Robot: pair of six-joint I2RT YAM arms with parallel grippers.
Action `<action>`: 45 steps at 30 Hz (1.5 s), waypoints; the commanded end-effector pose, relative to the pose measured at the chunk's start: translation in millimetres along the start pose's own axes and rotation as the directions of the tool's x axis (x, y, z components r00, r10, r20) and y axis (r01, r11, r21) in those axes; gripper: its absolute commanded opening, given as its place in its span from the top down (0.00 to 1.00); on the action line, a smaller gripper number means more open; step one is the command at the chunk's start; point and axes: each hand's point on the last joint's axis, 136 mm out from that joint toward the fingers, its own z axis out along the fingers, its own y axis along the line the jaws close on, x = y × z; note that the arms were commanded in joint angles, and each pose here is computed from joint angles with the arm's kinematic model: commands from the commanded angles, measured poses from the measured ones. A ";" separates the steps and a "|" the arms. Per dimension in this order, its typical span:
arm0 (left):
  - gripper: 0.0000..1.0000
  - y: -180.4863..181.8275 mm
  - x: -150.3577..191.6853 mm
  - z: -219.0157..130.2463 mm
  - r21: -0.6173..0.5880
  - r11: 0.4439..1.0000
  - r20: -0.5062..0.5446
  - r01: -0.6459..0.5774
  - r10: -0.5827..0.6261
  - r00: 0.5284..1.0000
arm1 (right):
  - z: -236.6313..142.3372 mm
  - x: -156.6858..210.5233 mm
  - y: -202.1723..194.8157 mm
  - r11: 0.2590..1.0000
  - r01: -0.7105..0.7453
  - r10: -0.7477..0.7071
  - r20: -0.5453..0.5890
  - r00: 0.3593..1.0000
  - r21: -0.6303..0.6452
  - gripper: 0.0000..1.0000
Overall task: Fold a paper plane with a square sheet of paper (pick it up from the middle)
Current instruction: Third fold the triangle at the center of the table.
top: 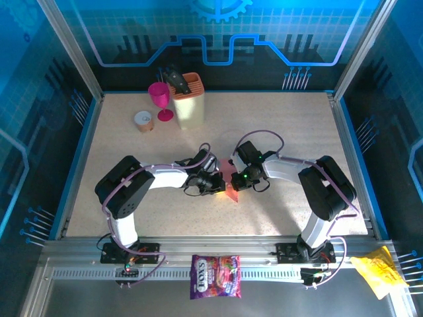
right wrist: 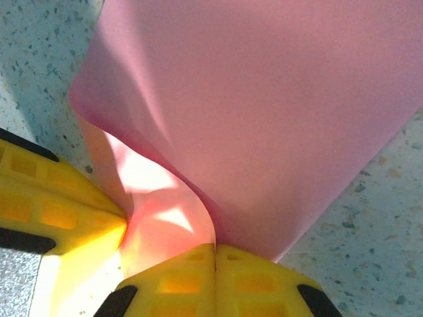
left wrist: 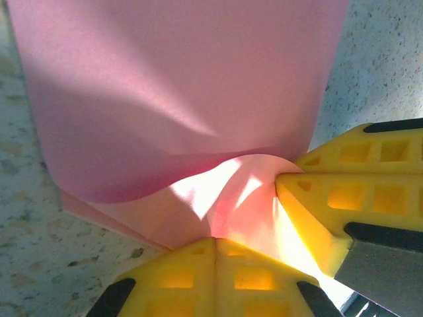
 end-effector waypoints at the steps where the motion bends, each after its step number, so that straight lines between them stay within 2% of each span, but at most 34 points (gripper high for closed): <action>1: 1.00 -4.1 -2.2 -13.3 -0.024 0.999 0.022 -0.041 0.042 0.999 | 14.9 27.1 -16.1 0.999 -0.031 0.035 -0.089 0.995 0.042 1.00; 7: 1.00 -23.3 -30.3 -41.0 0.030 0.998 0.112 -0.052 0.049 0.993 | 14.9 27.8 -16.3 0.998 -0.034 0.038 -0.091 0.995 0.043 1.00; 10: 1.00 -25.7 -39.7 -44.9 0.042 0.998 0.122 -0.053 0.047 0.991 | 14.7 28.0 -16.0 0.999 -0.033 0.037 -0.091 0.995 0.042 1.00; 32: 1.00 -10.8 -39.4 -9.2 0.045 0.996 0.052 -0.071 0.069 0.996 | 16.2 28.6 -16.6 0.998 -0.037 0.041 -0.099 0.994 0.041 1.00; 45: 1.00 34.5 -28.3 5.3 -0.092 0.993 0.026 -0.080 0.083 0.996 | 13.0 25.3 -13.4 0.999 -0.032 0.035 -0.095 0.995 0.030 1.00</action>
